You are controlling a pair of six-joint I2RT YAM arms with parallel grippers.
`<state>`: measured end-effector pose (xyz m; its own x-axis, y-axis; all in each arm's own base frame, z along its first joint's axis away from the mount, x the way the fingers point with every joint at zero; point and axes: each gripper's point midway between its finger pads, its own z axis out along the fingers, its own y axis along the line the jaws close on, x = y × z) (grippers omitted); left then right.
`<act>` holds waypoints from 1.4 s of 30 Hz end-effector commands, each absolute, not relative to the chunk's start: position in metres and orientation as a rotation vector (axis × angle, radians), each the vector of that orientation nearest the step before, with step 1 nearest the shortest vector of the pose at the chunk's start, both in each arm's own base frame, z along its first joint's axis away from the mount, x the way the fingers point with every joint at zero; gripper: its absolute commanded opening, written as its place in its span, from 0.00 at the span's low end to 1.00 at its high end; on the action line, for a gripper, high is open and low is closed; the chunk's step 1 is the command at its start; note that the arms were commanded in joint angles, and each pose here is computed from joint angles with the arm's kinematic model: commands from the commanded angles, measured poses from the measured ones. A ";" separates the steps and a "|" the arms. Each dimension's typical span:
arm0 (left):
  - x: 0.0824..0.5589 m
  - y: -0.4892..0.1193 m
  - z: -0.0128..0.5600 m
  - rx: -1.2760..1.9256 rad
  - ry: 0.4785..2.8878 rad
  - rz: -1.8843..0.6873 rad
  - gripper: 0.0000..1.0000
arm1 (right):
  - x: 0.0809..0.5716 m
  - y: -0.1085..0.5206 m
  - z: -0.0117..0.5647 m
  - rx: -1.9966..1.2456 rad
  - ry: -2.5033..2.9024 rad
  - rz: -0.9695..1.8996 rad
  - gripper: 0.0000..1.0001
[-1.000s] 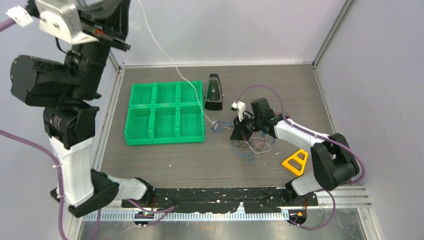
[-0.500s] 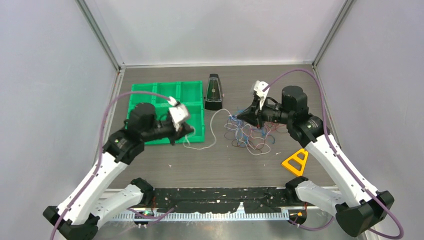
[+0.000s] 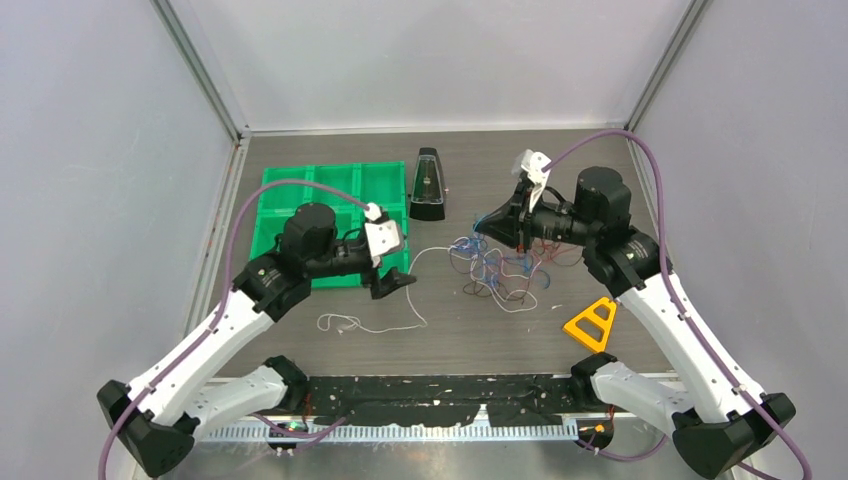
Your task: Untangle the cables
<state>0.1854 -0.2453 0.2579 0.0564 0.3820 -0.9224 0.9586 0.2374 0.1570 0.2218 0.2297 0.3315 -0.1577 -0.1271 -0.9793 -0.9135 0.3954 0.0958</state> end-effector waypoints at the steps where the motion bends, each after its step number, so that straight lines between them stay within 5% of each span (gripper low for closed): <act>1: 0.201 -0.289 0.316 1.236 1.285 -0.779 0.79 | 0.216 0.234 0.367 -0.951 1.473 0.952 0.05; 4: 0.211 -0.314 0.318 1.227 1.269 -0.812 0.78 | 0.215 0.234 0.369 -0.953 1.466 0.957 0.05; 7: 0.214 -0.335 0.303 1.277 1.298 -0.864 0.66 | 0.216 0.235 0.372 -0.944 1.464 0.962 0.05; 9: 0.221 -0.340 0.280 1.316 1.355 -0.836 0.49 | 0.215 0.235 0.377 -0.939 1.452 0.960 0.06; 12: 0.229 -0.334 0.258 1.341 1.407 -0.759 0.01 | 0.218 0.229 0.377 -0.925 1.467 0.908 0.06; 23: 0.221 -0.263 0.188 1.228 1.627 -0.644 0.00 | 0.272 0.146 0.358 -0.690 1.635 0.667 0.05; 29: 0.224 -0.272 0.243 1.170 1.525 -0.687 0.00 | 0.285 0.130 0.289 -0.696 1.821 0.659 0.05; 31: 0.228 -0.278 0.266 1.137 1.498 -0.700 0.00 | 0.275 0.143 0.270 -0.762 1.898 0.774 0.15; 34: 0.234 -0.285 0.294 1.069 1.469 -0.739 0.00 | 0.261 0.156 0.260 -0.869 1.948 0.851 0.14; 37: 0.236 -0.290 0.312 1.039 1.454 -0.765 0.00 | 0.248 0.164 0.256 -0.958 1.926 0.846 0.25; 39: 0.238 -0.291 0.315 1.035 1.460 -0.759 0.00 | 0.237 0.170 0.260 -1.004 1.900 0.865 0.47; 40: 0.240 -0.291 0.315 1.028 1.470 -0.755 0.00 | 0.231 0.173 0.266 -1.021 1.880 0.882 0.70; 42: 0.242 -0.291 0.315 1.022 1.483 -0.753 0.00 | 0.221 0.183 0.282 -1.041 1.829 0.920 0.91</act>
